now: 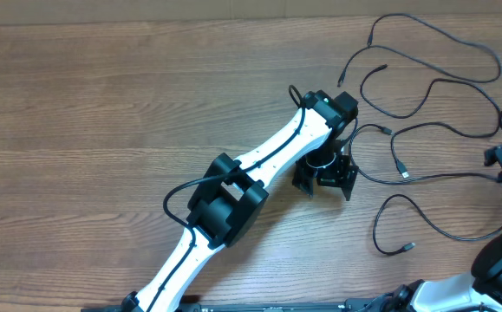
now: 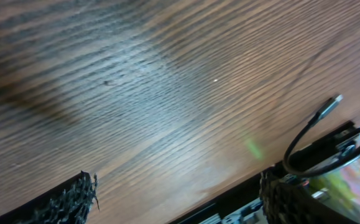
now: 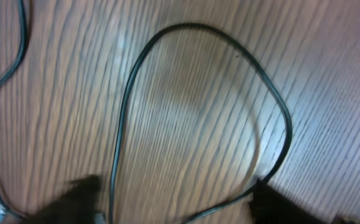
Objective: Untangle cables
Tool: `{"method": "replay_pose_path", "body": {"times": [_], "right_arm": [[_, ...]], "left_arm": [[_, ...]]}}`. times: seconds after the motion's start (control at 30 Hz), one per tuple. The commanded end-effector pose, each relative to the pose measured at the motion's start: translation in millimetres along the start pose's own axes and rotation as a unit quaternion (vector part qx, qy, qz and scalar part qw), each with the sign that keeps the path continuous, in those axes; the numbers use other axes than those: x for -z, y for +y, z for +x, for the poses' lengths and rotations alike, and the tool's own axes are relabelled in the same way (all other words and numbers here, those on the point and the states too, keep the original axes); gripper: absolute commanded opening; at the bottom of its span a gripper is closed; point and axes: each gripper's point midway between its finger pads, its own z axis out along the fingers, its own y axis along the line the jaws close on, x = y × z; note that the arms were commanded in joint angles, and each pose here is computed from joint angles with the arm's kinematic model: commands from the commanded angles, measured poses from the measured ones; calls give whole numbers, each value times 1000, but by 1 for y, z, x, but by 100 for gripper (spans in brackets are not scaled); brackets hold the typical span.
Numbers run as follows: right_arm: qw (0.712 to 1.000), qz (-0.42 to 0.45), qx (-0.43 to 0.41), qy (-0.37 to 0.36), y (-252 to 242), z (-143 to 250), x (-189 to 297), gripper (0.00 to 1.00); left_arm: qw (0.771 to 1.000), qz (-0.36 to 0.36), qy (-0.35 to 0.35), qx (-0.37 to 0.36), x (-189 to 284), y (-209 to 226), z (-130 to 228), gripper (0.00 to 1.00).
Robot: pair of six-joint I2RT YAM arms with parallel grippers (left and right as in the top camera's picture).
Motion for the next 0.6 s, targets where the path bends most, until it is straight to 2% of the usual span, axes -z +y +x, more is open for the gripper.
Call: {"method": "replay_pose_path", "body": {"times": [0.0,0.1,0.2,0.33,0.57], "right_arm": [[999,31,-11,-12,-11,-10,-11,41],[999,50,-20,-1,-20,-14,-23,19],[997,61,-33,13,-30,-17,-35,8],[995,68,-66,23,-49,-28,-48,4],[993,60,-103,10,-69,-46,-51,4]], "left_arm": [[999,-10,-1,-51,-5,-7,3,87],[998,-12,0,-56,-6,-8,4,88],[998,-14,-1,-57,-6,-8,4,89],[998,-35,-5,-55,-6,0,2,92],[998,-41,-9,-55,-6,2,1,94]]}}
